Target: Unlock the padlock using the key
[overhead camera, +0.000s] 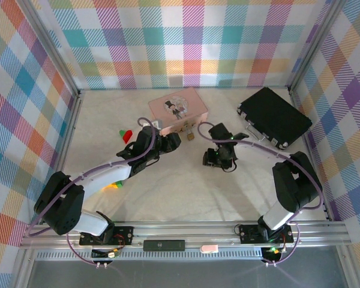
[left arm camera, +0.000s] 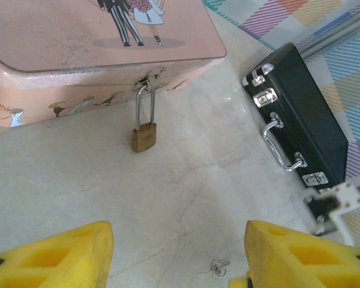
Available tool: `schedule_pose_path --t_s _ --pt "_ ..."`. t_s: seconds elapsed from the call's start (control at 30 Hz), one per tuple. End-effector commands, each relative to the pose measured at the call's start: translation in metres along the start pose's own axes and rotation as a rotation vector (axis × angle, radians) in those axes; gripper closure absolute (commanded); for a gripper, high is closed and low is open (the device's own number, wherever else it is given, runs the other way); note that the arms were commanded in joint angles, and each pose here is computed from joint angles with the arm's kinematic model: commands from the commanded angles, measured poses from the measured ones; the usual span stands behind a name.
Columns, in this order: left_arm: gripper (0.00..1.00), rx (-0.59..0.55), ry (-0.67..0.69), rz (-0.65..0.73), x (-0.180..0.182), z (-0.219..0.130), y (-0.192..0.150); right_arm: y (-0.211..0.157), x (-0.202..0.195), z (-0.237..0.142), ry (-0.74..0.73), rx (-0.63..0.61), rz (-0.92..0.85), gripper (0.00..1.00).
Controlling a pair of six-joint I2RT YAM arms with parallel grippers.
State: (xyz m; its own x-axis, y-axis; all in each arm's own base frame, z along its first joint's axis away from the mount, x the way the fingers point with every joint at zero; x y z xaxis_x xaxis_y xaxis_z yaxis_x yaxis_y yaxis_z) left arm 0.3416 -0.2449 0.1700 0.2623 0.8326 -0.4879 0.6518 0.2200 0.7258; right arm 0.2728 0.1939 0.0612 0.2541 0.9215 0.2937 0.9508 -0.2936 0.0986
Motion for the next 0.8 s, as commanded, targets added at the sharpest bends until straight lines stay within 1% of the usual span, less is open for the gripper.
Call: schedule_pose_path --t_s 0.0,0.17,0.33,0.43,0.53,0.63,0.7,0.77 --pt "0.4 -0.002 0.012 0.015 0.006 -0.006 0.0 -0.004 -0.004 0.002 0.002 -0.014 0.091 0.47" --pt "0.4 0.019 0.016 0.02 0.008 -0.011 -0.004 0.007 0.006 0.015 0.001 -0.02 0.067 0.43" --pt "0.4 -0.015 0.058 0.016 0.016 -0.027 -0.001 0.022 0.012 0.029 -0.024 -0.036 0.033 0.42" --pt "0.4 -0.021 0.064 0.018 0.016 -0.037 0.001 0.032 0.018 0.031 -0.024 -0.067 -0.003 0.42" --pt "0.4 -0.032 0.058 0.026 0.014 -0.046 0.004 0.04 0.034 0.031 0.024 -0.088 -0.069 0.42" --pt "0.4 -0.045 0.072 0.023 0.017 -0.05 0.006 0.039 0.052 0.029 0.056 -0.103 -0.177 0.42" --pt "0.4 -0.05 0.071 0.015 0.017 -0.049 0.006 0.035 0.053 0.028 0.023 -0.112 -0.237 0.44" --pt "0.39 -0.056 0.064 0.005 0.015 -0.047 0.008 0.032 0.046 0.026 -0.018 -0.117 -0.254 0.44"
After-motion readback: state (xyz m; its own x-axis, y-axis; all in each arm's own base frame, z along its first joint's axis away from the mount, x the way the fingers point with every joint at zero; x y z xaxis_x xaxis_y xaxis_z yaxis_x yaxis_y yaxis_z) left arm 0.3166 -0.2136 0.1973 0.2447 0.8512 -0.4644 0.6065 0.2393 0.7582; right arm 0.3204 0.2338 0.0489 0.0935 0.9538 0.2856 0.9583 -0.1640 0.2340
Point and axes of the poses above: each hand's point on the last joint's axis, 136 mm out from that joint toward the fingers, its own z axis out along the fingers, its own x axis along the line the jaws close on, y = z × x, the point moved 1 cm from there along -z, back along the fingers, and after that the axes turned 12 degrees about z, right-handed, at the moved point
